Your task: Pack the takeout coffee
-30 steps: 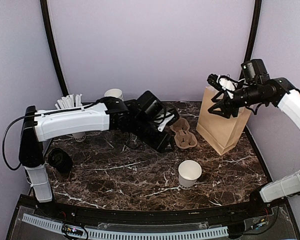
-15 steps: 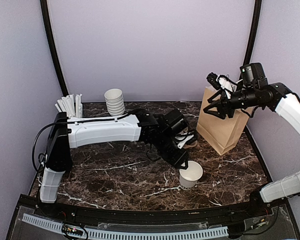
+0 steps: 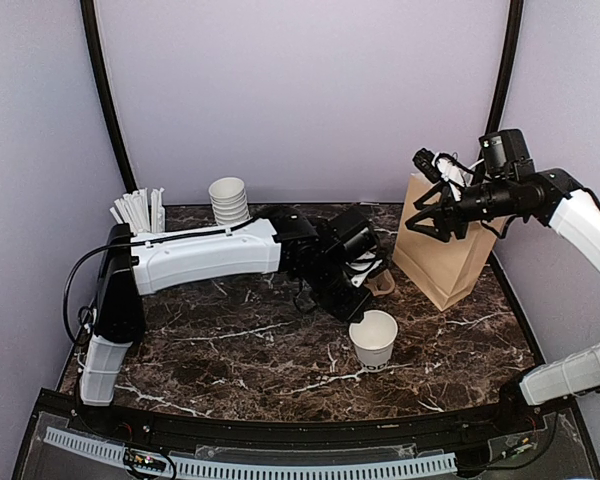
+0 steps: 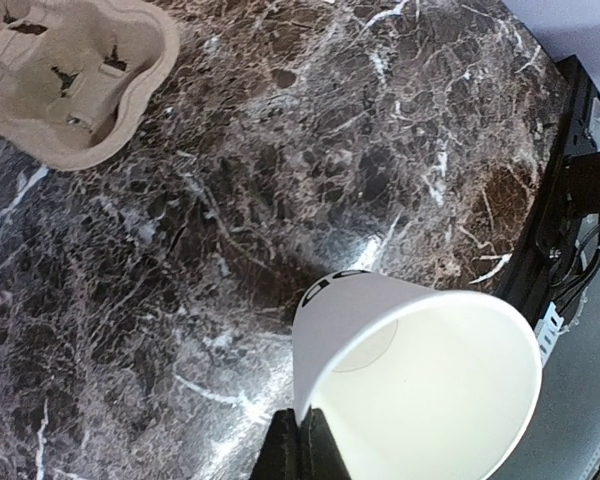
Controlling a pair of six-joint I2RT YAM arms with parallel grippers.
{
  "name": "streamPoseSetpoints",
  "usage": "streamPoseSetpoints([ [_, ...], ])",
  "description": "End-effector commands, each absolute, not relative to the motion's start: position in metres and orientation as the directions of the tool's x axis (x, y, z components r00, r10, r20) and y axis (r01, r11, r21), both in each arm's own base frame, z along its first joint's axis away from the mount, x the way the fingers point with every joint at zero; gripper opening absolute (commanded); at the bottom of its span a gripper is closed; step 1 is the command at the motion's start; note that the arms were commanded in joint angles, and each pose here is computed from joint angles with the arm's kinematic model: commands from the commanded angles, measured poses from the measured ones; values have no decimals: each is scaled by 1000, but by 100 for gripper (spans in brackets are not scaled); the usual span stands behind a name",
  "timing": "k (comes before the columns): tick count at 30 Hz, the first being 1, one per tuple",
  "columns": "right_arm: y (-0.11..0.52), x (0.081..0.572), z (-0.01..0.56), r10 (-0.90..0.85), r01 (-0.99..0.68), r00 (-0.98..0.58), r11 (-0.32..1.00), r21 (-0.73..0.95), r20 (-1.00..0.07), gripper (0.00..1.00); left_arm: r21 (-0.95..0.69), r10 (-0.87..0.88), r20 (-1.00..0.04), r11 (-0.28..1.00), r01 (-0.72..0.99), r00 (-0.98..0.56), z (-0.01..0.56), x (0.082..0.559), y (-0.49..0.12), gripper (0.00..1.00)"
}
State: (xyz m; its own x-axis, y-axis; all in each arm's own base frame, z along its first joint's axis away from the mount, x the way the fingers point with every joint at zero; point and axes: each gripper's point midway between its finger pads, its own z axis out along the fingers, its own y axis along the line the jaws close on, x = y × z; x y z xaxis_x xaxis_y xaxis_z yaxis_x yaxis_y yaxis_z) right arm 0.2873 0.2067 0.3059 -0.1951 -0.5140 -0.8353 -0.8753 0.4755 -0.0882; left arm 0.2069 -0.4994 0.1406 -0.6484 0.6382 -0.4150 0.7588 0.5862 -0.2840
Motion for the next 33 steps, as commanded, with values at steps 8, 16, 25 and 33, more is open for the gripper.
streamPoseSetpoints([
  [8,211,278,315,-484,-893,-160,443,-83,-860,60,-61,560,-380,779,624,-736,172,266,-370,0],
  [16,212,278,310,-486,-895,-167,440,-75,-858,61,-80,448,-401,852,517,-799,173,297,-309,0],
  [25,212,278,308,-489,-897,-173,437,-68,-855,61,-101,432,-389,858,503,-814,155,317,-307,0],
  [33,212,278,304,-494,-897,-179,437,-65,-851,60,-122,444,-367,848,516,-817,143,318,-315,0],
])
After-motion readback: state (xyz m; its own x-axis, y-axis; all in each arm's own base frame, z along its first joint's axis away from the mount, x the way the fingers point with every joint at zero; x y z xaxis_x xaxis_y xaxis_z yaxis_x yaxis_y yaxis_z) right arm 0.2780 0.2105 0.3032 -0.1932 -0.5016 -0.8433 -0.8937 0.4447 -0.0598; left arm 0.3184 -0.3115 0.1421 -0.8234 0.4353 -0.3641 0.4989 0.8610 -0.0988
